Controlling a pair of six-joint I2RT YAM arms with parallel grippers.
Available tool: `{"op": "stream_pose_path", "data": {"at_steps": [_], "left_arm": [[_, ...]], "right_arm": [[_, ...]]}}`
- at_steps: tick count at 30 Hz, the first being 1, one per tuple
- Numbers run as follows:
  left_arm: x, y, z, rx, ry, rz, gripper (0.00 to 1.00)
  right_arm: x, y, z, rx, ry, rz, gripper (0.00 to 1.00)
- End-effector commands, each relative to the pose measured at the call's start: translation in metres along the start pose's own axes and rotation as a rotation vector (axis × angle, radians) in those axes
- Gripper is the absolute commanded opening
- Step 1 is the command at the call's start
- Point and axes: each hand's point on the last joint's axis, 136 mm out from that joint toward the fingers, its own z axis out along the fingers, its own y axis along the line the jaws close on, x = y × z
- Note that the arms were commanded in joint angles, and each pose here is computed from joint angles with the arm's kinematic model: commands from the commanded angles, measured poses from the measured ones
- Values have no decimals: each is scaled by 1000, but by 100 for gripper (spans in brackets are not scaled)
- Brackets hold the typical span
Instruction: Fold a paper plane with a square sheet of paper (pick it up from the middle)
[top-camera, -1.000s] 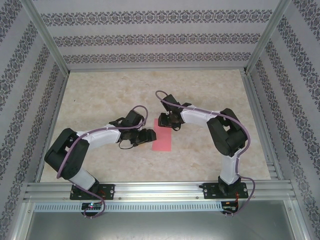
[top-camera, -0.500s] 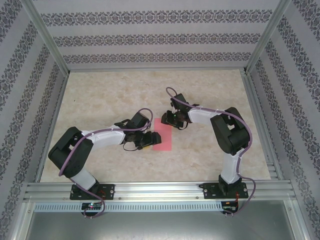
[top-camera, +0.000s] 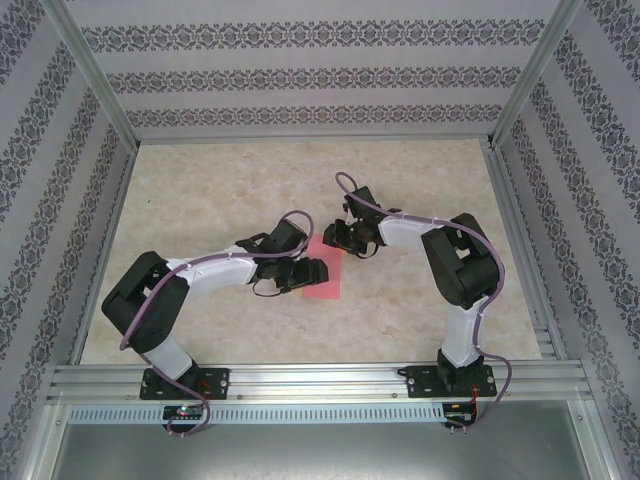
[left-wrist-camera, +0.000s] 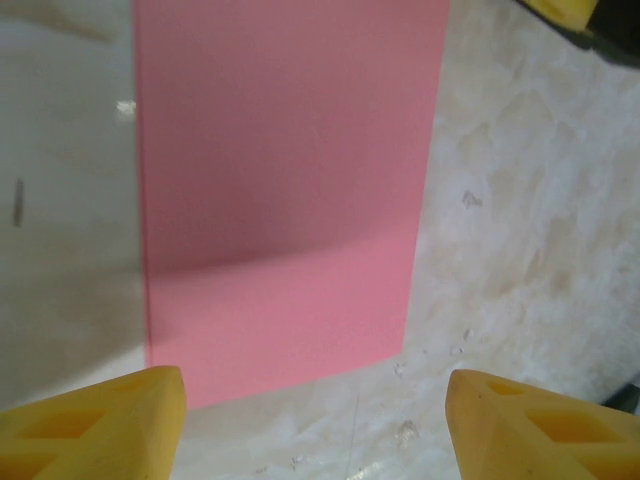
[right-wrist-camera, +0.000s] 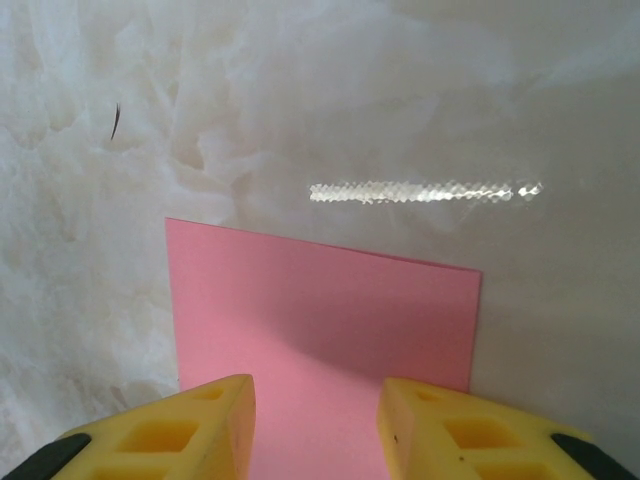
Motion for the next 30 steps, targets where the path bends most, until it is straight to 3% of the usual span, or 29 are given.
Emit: {"op": "stream_pose_path", "data": {"at_steps": [1,20,30], "left_arm": [[-3,6,1,-73,-21,38,71],[-23,6,18,-151,-23,89,72],[-14,-9,27,-67,33,103,70]], "right_arm": [[31,-58,23,163,86,71,40],[36,-64,26,176,104,66,39],[38,-65,28,171,110,69,39]]}}
